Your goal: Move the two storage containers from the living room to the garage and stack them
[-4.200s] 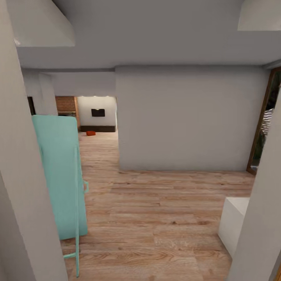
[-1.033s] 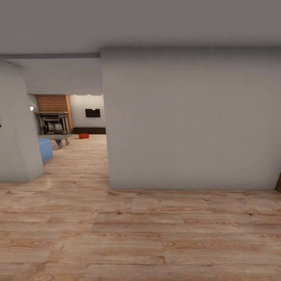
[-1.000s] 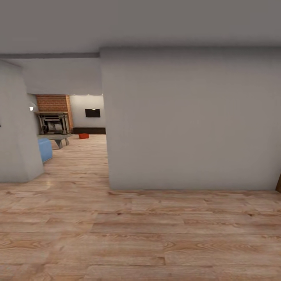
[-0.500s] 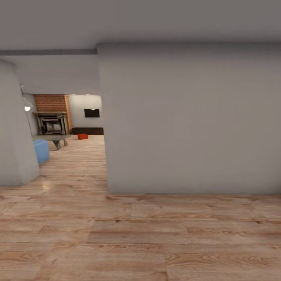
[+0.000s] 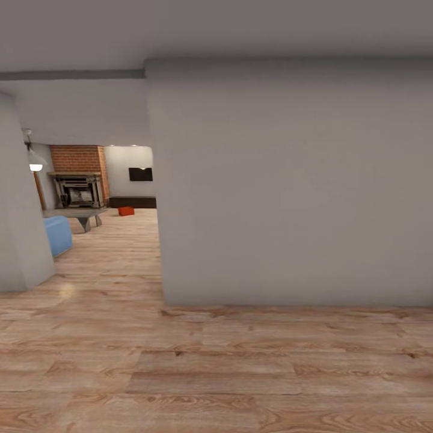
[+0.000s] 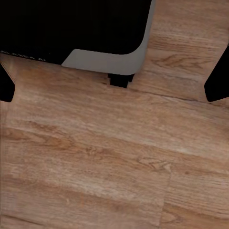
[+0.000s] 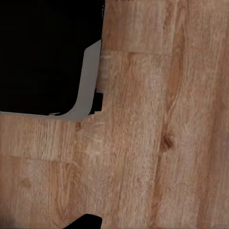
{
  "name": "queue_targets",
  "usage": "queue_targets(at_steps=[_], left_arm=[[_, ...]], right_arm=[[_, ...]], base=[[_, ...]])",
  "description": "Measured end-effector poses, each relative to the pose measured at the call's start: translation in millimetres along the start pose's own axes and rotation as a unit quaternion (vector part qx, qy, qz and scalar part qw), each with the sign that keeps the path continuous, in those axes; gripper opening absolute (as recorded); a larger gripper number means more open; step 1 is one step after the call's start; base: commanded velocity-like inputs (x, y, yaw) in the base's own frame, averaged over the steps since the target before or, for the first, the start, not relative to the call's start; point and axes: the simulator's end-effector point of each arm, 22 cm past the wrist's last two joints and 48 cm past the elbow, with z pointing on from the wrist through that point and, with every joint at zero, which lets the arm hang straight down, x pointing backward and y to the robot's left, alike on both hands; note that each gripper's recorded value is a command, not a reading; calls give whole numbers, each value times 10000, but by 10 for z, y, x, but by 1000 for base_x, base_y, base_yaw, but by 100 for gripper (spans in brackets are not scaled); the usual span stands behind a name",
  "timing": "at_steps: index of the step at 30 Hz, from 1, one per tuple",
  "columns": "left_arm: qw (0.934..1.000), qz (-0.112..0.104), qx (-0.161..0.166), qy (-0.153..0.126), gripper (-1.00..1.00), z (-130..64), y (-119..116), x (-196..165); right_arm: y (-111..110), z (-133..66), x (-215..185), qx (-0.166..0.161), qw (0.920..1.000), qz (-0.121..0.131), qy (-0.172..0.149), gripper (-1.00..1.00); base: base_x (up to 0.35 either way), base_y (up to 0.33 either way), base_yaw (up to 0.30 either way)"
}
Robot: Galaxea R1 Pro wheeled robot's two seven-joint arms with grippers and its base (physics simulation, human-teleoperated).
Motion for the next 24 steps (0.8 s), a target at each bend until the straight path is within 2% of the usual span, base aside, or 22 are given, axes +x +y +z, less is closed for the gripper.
queue_targets(at_steps=[24], left_arm=[[10000, -4, -2, 0, 100, 0, 2, 0]], right_arm=[[-23, 0, 2, 12, 10000, -23, 1, 100]], base=[[324, 0, 253]])
